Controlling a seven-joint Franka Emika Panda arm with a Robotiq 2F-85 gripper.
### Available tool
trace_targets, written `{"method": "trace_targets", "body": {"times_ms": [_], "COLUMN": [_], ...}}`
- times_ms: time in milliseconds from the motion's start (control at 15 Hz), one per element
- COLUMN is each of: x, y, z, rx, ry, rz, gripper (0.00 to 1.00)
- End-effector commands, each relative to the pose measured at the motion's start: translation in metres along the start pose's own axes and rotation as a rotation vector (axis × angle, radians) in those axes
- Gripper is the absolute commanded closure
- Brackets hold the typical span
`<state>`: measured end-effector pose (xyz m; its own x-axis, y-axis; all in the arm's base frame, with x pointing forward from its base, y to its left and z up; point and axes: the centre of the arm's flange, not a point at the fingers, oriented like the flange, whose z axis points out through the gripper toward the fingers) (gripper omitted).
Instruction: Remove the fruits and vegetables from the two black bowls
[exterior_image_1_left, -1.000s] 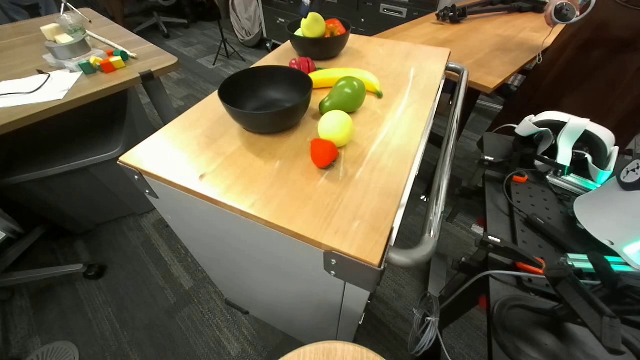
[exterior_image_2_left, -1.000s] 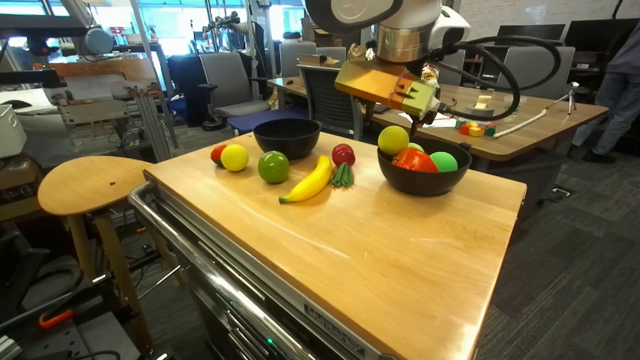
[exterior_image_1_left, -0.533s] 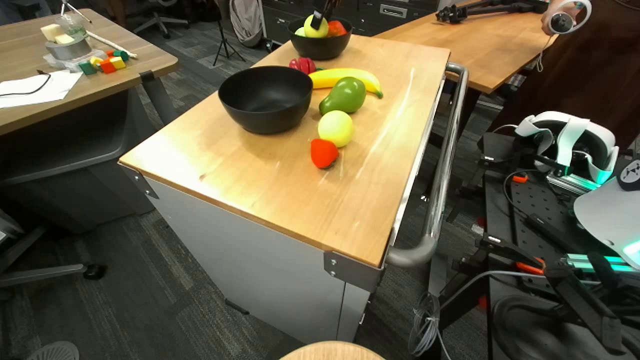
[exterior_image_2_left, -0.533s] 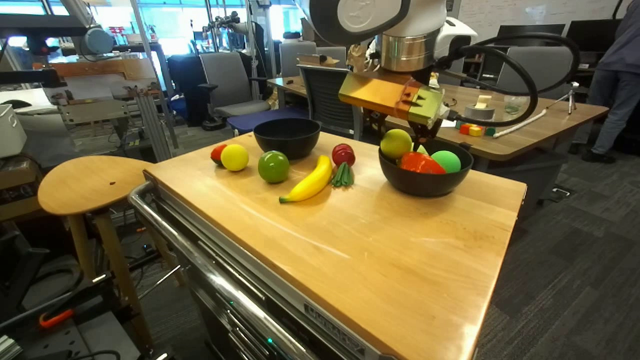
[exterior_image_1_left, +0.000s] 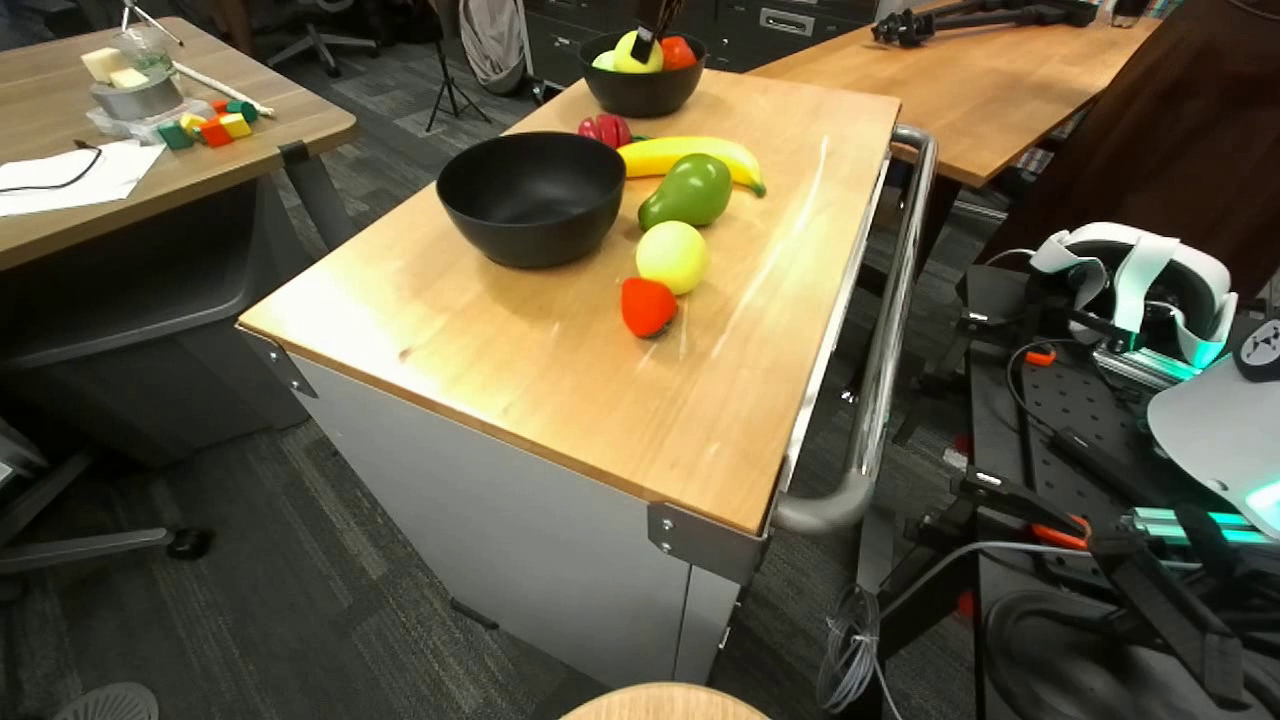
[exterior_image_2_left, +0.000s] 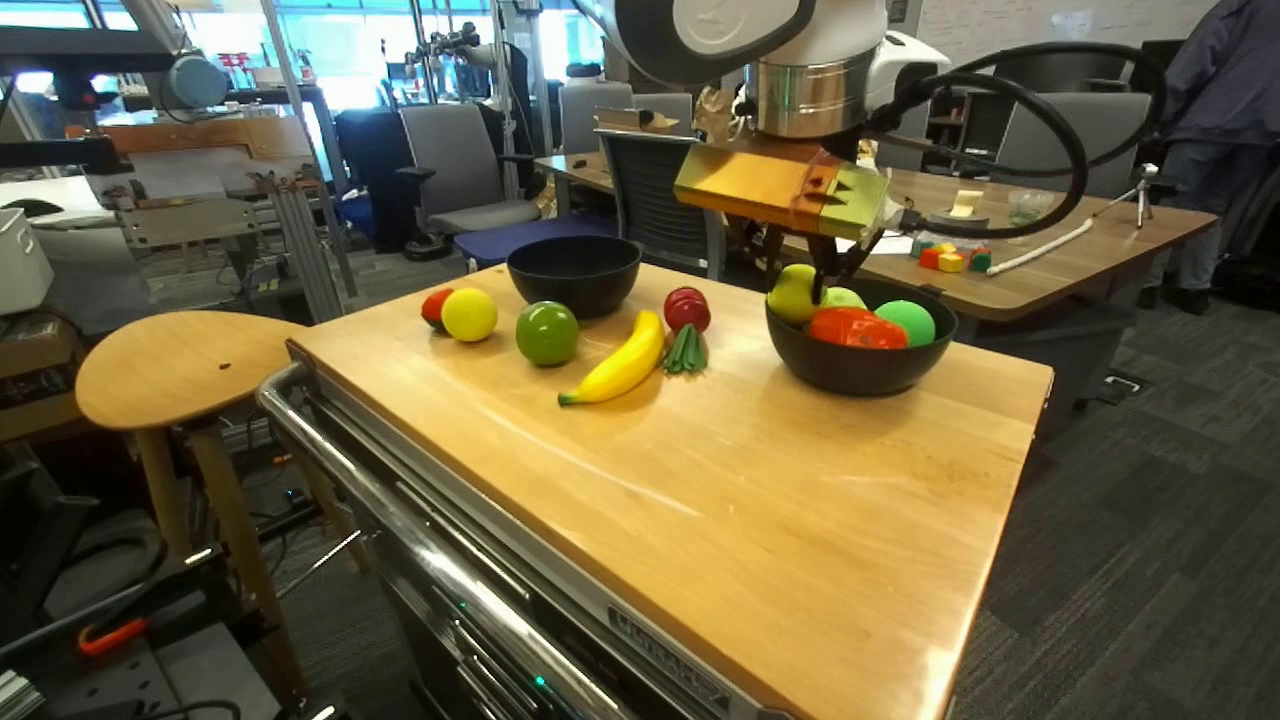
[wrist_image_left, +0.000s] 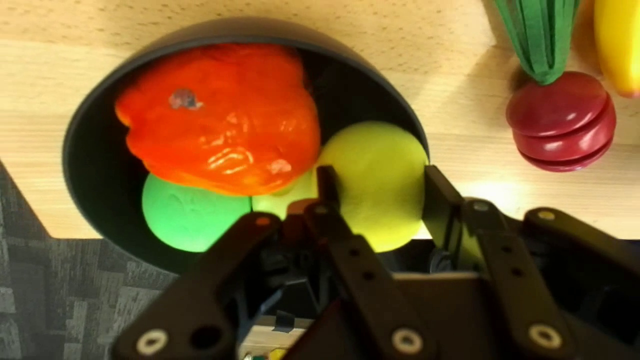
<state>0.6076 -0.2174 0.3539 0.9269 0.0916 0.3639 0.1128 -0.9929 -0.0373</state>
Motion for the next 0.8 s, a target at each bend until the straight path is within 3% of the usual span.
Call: {"method": "trace_targets", "body": {"times_ms": [0, 200, 333, 600, 733], "x": [-0.032, -0.058, -0.081, -0.115, -0.114], "y": [-0.013, -0.011, -0.009, -0.004, -0.001], "z": [-0.059, -0.100, -0.119, -0.114, -0.090], "rx": [-0.060, -0.103, -0.091, -0.011, 0.037], "ry": [0.019, -0.010, -0.041, -0.041, 0.026], "rz": [-0.171, -0.278, -0.315, -0.368, -0.388], "gripper": [0.82, 0.82, 0.82, 0.82, 0.82]}}
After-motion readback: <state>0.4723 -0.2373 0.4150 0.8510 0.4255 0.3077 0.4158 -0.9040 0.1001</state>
